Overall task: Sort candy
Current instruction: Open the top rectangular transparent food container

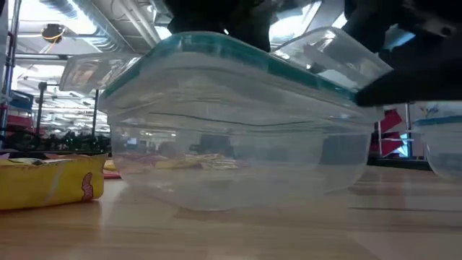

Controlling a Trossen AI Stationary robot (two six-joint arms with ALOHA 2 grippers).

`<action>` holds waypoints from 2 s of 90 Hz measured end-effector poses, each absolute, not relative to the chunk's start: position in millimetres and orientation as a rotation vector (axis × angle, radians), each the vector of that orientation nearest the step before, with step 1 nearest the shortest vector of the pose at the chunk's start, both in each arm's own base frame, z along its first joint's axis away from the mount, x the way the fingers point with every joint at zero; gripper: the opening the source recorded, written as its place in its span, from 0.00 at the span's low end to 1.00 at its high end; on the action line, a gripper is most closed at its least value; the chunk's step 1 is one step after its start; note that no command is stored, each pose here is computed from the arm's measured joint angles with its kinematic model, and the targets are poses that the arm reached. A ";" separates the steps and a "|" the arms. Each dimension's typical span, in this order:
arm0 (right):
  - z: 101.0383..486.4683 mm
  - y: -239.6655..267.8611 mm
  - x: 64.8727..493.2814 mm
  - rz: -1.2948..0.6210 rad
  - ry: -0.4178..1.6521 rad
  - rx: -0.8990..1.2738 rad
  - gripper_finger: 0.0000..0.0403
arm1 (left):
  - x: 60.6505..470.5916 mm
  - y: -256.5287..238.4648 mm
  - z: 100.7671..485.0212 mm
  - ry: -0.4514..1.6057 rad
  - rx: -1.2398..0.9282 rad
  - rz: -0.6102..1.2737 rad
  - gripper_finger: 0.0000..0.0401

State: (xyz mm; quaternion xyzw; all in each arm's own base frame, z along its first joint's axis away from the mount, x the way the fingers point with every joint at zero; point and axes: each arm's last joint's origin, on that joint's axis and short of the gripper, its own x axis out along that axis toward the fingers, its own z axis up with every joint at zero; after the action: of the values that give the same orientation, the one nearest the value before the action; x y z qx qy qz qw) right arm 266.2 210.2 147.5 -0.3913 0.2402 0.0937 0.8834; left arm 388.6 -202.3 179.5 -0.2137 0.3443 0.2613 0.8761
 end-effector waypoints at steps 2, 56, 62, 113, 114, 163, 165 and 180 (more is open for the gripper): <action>147.6 209.9 266.6 0.188 0.501 -0.792 0.42 | 388.5 -202.5 179.5 0.720 -0.444 0.543 0.00; 181.8 223.2 276.1 0.012 0.466 -0.823 0.01 | 345.7 -203.2 270.9 0.516 -0.272 0.524 0.00; 184.9 221.5 276.8 -0.075 0.469 -0.880 0.01 | 336.8 -203.8 286.9 0.456 -0.246 0.532 0.00; 259.9 175.2 261.7 -0.520 0.600 -1.351 0.01 | 299.4 -239.5 295.6 0.254 -0.184 0.587 0.00; 261.0 172.9 260.6 -0.520 0.608 -1.357 0.01 | 299.8 -239.9 294.4 0.254 -0.186 0.589 0.00; 267.1 111.5 189.2 -0.359 0.926 -1.017 0.01 | 308.7 -248.6 268.7 0.270 -0.207 0.606 0.00; 266.1 110.5 187.1 -0.369 0.950 -1.014 0.01 | 308.7 -248.6 268.7 0.270 -0.207 0.606 0.00; 265.7 112.1 175.6 -0.377 1.080 -0.906 0.01 | 309.1 -247.9 268.6 0.269 -0.209 0.610 0.00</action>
State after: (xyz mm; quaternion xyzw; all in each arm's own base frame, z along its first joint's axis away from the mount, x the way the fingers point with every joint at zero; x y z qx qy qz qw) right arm 175.6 112.1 265.7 -0.4137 0.4936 -0.1721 0.7454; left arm 309.1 -247.9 268.6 -0.1024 0.1318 0.2987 0.9396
